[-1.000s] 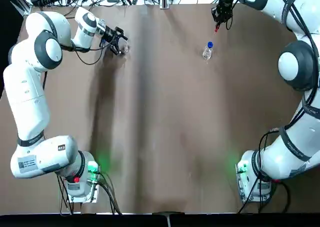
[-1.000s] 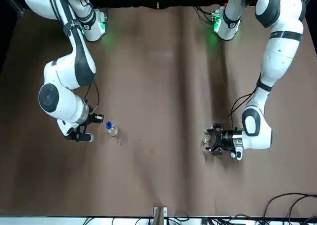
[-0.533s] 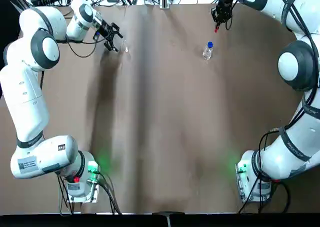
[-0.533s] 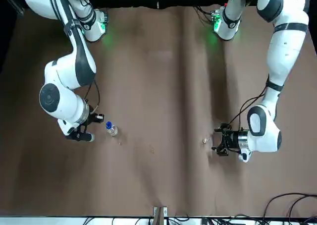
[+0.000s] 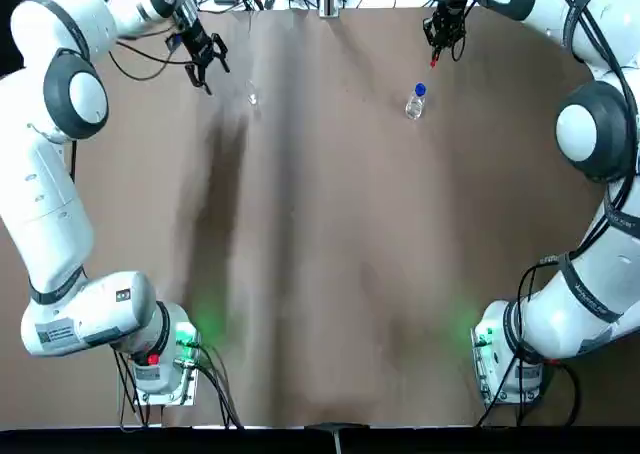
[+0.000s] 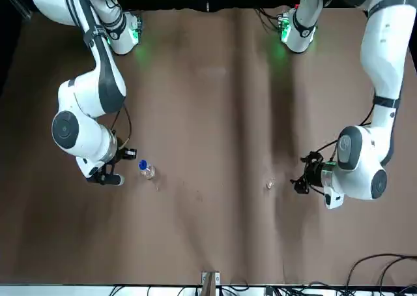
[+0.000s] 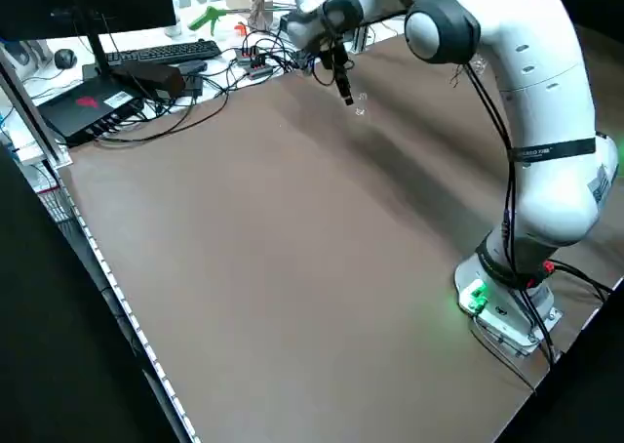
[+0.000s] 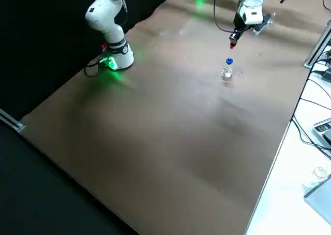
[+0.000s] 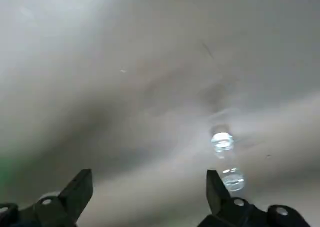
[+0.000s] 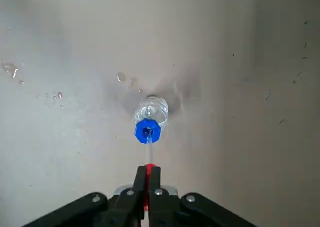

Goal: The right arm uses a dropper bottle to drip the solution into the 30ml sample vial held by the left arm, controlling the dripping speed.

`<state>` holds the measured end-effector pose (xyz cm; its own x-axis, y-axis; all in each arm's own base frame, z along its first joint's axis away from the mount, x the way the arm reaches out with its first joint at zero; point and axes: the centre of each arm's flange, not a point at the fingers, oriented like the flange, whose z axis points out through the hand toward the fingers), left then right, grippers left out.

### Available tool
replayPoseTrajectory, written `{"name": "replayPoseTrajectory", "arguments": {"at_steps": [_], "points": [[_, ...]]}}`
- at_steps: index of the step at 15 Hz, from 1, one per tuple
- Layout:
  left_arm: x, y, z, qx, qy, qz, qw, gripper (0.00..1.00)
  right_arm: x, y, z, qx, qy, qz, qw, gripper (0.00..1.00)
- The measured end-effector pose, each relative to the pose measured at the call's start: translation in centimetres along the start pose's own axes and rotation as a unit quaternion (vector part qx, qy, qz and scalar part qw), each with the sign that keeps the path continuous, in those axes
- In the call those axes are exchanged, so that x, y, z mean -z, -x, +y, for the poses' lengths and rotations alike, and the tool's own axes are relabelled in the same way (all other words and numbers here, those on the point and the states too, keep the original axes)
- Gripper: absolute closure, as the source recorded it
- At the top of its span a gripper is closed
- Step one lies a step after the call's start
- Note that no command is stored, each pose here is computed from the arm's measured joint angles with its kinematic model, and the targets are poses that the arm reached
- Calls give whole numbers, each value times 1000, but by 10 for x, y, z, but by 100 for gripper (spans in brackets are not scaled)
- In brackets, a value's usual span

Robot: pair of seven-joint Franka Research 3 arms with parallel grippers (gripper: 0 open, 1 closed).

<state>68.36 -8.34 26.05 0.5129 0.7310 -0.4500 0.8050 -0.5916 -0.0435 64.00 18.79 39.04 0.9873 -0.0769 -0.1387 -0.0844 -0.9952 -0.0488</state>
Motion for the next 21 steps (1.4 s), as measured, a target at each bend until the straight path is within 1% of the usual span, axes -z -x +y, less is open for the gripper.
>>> {"name": "replayPoseTrajectory", "arguments": {"at_steps": [1,2,3,6,8,10,13,14,18,21], "points": [[10,8,-3,-14,-20,19,1000,0,0,0,0,0,0,0,1000,96],[35,27,-7,-61,-57,58,995,0,1,0,1,-1,0,0,1000,96],[48,39,-9,-89,-73,72,991,0,1,-1,2,-2,0,0,1000,96],[86,74,-24,-149,-121,89,977,0,1,0,2,-1,0,0,1000,96],[116,93,-37,-202,-148,103,963,0,0,0,0,0,0,-1,1000,96],[144,114,-50,-249,-167,107,948,0,0,1,-1,1,0,-1,1000,96],[178,147,-66,-276,-178,117,937,0,0,1,-2,2,0,-1,1000,96],[190,161,-71,-293,-180,123,931,0,0,1,-2,2,0,-1,1000,96],[232,204,-90,-383,-184,146,894,0,-2,-1,-3,2,-1,4,1000,96],[257,232,-105,-430,-189,160,868,0,-6,-5,-4,1,-4,14,1000,96]]}}
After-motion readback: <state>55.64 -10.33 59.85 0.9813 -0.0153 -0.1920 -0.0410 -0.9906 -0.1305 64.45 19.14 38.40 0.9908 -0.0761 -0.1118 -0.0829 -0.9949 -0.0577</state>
